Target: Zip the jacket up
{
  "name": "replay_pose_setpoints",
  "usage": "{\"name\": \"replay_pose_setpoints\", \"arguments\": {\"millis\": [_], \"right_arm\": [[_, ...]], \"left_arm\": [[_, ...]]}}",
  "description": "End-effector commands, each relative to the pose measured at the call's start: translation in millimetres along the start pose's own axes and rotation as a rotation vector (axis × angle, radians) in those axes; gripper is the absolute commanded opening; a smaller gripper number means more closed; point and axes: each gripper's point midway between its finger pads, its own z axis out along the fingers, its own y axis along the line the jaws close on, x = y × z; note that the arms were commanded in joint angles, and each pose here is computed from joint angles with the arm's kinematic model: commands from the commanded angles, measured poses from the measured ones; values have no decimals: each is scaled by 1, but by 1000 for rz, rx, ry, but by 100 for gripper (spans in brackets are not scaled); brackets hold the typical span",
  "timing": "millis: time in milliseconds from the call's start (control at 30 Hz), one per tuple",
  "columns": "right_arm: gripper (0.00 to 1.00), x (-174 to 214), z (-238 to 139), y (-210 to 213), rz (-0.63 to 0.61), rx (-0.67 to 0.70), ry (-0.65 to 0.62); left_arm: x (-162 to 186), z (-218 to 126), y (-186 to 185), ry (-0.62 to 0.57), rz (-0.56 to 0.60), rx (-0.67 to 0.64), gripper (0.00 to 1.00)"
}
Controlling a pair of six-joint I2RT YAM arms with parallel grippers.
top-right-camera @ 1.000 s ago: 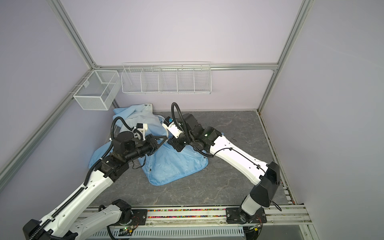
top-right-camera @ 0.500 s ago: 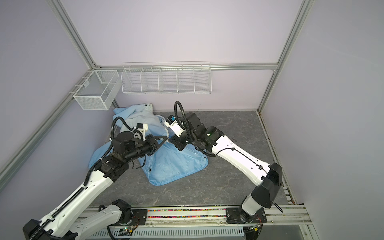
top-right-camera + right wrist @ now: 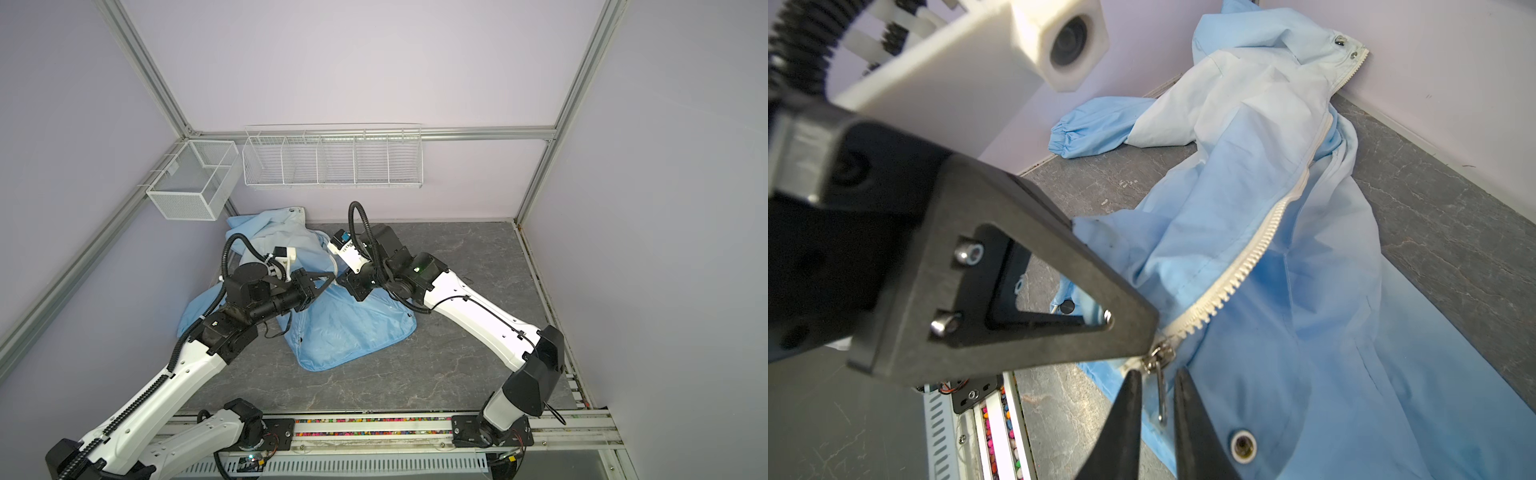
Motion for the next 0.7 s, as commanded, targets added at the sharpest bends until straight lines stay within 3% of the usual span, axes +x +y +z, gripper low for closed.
{"name": "replay_pose_setpoints", "arguments": {"millis": [0, 333, 500, 667], "right_arm": [[19, 2, -1, 0, -2, -10, -4], [16, 6, 1, -2, -1, -1, -1], [7, 1, -1, -3, 0, 6, -18], [7, -6, -3, -11, 6, 60, -49]], "left_arm": [[-1, -7, -17, -2, 25, 58, 0], [-1, -6, -17, 1, 25, 60, 0], [0, -7, -17, 6, 24, 60, 0], [3, -6, -12, 21, 22, 42, 0]]}}
